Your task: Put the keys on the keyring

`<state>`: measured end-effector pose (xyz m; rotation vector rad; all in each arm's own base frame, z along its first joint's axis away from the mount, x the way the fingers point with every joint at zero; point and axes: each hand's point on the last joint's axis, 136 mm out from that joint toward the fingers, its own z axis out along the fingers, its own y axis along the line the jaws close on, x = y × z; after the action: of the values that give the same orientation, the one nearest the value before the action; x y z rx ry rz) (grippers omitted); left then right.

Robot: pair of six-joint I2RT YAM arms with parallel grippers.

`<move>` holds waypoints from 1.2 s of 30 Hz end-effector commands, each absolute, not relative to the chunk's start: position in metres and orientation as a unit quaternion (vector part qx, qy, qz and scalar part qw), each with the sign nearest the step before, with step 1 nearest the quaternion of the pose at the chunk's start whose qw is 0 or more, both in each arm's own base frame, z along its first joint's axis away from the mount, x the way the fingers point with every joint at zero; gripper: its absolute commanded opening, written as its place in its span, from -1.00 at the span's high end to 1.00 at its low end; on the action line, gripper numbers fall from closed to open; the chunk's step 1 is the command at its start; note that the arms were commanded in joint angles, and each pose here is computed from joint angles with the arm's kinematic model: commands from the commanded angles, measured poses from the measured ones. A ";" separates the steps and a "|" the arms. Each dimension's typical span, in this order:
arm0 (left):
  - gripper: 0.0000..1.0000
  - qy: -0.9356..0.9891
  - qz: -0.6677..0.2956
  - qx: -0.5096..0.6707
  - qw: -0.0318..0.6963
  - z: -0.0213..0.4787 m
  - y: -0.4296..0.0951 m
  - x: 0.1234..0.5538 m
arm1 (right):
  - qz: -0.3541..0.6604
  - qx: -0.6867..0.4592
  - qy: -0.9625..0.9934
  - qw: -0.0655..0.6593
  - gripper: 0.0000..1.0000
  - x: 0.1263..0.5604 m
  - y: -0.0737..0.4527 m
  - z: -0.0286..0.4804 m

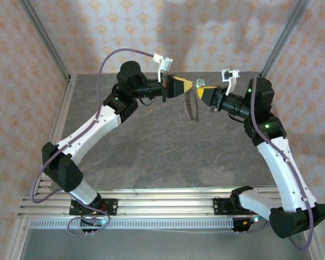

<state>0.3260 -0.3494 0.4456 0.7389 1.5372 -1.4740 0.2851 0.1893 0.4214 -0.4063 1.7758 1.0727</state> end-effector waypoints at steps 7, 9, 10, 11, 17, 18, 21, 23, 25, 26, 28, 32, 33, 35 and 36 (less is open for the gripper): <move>1.00 0.584 -0.593 0.319 0.454 0.472 -0.344 0.309 | 0.442 -0.185 0.729 0.488 1.00 0.285 0.203 0.428; 1.00 0.585 -0.592 0.319 0.453 0.472 -0.344 0.309 | 0.426 -0.180 0.736 0.495 1.00 0.286 0.197 0.424; 1.00 0.587 -0.591 0.318 0.452 0.470 -0.344 0.310 | 0.420 -0.177 0.737 0.499 1.00 0.286 0.194 0.423; 1.00 0.587 -0.591 0.319 0.452 0.470 -0.344 0.310 | 0.417 -0.172 0.738 0.501 1.00 0.286 0.191 0.422; 1.00 0.588 -0.591 0.318 0.450 0.468 -0.345 0.310 | 0.409 -0.148 0.733 0.522 1.00 0.287 0.170 0.433; 1.00 0.589 -0.591 0.318 0.449 0.467 -0.345 0.311 | 0.411 -0.149 0.731 0.524 1.00 0.287 0.170 0.435; 1.00 0.589 -0.592 0.319 0.449 0.467 -0.346 0.310 | 0.425 -0.157 0.727 0.516 1.00 0.287 0.174 0.441; 1.00 0.587 -0.593 0.319 0.450 0.468 -0.347 0.310 | 0.434 -0.163 0.726 0.507 1.00 0.287 0.181 0.441; 1.00 0.587 -0.594 0.321 0.447 0.468 -0.349 0.310 | 0.437 -0.172 0.726 0.502 1.00 0.286 0.188 0.441; 1.00 0.587 -0.594 0.322 0.446 0.468 -0.349 0.310 | 0.437 -0.177 0.726 0.500 1.00 0.285 0.192 0.441; 1.00 0.587 -0.595 0.324 0.443 0.467 -0.351 0.309 | 0.434 -0.181 0.729 0.498 1.00 0.286 0.196 0.440; 1.00 0.592 -0.592 0.330 0.437 0.464 -0.354 0.307 | 0.418 -0.173 0.735 0.505 1.00 0.291 0.192 0.438; 1.00 0.593 -0.592 0.330 0.435 0.462 -0.355 0.307 | 0.412 -0.169 0.738 0.507 1.00 0.293 0.191 0.438; 1.00 0.598 -0.589 0.324 0.437 0.460 -0.354 0.309 | 0.405 -0.162 0.744 0.507 1.00 0.297 0.189 0.436; 1.00 0.600 -0.587 0.322 0.438 0.458 -0.354 0.310 | 0.401 -0.159 0.748 0.505 1.00 0.299 0.188 0.435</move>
<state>0.3247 -0.3520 0.4392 0.7471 1.5655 -1.4648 0.2915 0.1947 0.4207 -0.4068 1.8331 1.0403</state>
